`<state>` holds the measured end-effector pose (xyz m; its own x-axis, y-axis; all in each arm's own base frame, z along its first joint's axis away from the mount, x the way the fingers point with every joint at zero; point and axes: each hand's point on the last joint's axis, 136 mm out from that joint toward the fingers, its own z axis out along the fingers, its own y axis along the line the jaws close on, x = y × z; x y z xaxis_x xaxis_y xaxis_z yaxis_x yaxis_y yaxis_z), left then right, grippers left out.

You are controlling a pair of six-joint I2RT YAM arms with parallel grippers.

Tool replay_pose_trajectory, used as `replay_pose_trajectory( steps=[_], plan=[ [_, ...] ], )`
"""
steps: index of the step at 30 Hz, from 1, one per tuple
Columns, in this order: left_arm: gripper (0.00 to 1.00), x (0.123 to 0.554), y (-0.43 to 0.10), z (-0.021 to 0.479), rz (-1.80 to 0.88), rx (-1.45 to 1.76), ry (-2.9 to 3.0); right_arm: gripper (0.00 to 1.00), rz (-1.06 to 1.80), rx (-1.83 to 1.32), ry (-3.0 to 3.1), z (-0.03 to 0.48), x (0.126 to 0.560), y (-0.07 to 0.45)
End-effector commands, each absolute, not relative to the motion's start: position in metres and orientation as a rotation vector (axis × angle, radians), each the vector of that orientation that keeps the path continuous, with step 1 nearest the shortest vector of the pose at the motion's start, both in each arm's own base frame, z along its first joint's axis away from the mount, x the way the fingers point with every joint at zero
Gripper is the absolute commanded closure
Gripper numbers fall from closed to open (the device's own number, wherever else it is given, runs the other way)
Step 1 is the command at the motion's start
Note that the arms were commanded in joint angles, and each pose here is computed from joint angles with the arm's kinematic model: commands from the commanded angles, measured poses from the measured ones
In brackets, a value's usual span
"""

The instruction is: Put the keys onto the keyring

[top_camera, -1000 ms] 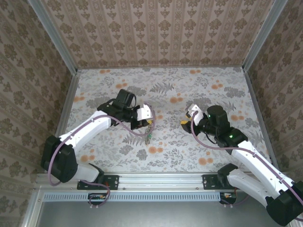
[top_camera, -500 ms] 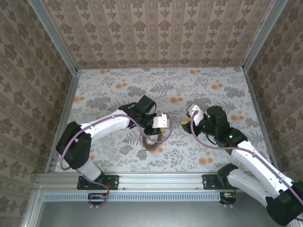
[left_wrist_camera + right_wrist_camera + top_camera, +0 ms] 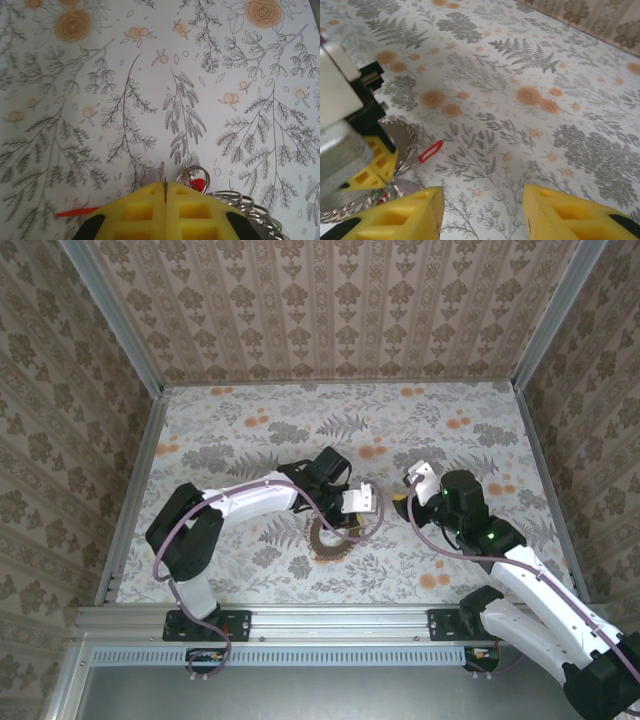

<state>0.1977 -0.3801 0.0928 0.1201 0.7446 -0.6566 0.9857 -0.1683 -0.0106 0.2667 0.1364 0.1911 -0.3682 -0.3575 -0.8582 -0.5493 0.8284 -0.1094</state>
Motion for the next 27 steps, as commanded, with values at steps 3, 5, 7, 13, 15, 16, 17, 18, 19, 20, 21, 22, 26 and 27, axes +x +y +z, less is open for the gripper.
replay_pose_trajectory(
  steps=[3, 5, 7, 13, 15, 16, 17, 18, 19, 20, 21, 22, 26, 27],
  plan=[
    [0.96, 0.191, -0.409, 0.098, -0.863, 1.94, 1.664, 0.52, 0.197, -0.564, 2.026, 0.188, 0.269, 0.119],
    [0.91, 0.19, -0.414, 0.098, -0.872, 1.938, 1.657, 0.51, 0.199, -0.545, 2.036, 0.186, 0.27, 0.118],
    [0.91, 0.188, -0.416, 0.103, -0.892, 1.929, 1.635, 0.5, 0.199, -0.533, 2.041, 0.185, 0.27, 0.116],
    [0.8, 0.19, -0.41, 0.129, -0.92, 1.828, 1.569, 0.49, 0.172, -0.485, 2.031, 0.186, 0.276, 0.108],
    [0.79, 0.194, -0.403, 0.141, -0.921, 1.767, 1.548, 0.48, 0.141, -0.466, 2.011, 0.189, 0.279, 0.103],
    [0.78, 0.197, -0.4, 0.148, -0.916, 1.742, 1.538, 0.48, 0.127, -0.454, 2.001, 0.191, 0.281, 0.101],
    [0.79, 0.194, -0.396, 0.159, -0.943, 1.715, 1.505, 0.48, 0.109, -0.438, 1.987, 0.193, 0.283, 0.098],
    [0.78, 0.196, -0.39, 0.161, -0.941, 1.682, 1.508, 0.46, 0.087, -0.418, 1.972, 0.195, 0.285, 0.093],
    [0.78, 0.2, -0.384, 0.17, -0.933, 1.638, 1.488, 0.45, 0.071, -0.403, 1.96, 0.197, 0.287, 0.091],
    [0.78, 0.205, -0.378, 0.177, -0.927, 1.589, 1.48, 0.44, 0.051, -0.383, 1.945, 0.199, 0.289, 0.087],
    [0.77, 0.211, -0.369, 0.187, -0.912, 1.53, 1.47, 0.41, 0.026, -0.364, 1.932, 0.2, 0.292, 0.082],
    [0.77, 0.216, -0.361, 0.194, -0.903, 1.478, 1.467, 0.36, 0.004, -0.344, 1.924, 0.2, 0.294, 0.078],
    [0.7, 0.249, -0.313, 0.216, -0.764, 1.225, 1.494, 0.24, -0.059, -0.245, 1.927, 0.192, 0.305, 0.06],
    [0.66, 0.257, -0.299, 0.218, -0.72, 1.164, 1.507, 0.21, -0.071, -0.203, 1.928, 0.188, 0.308, 0.054]
  ],
)
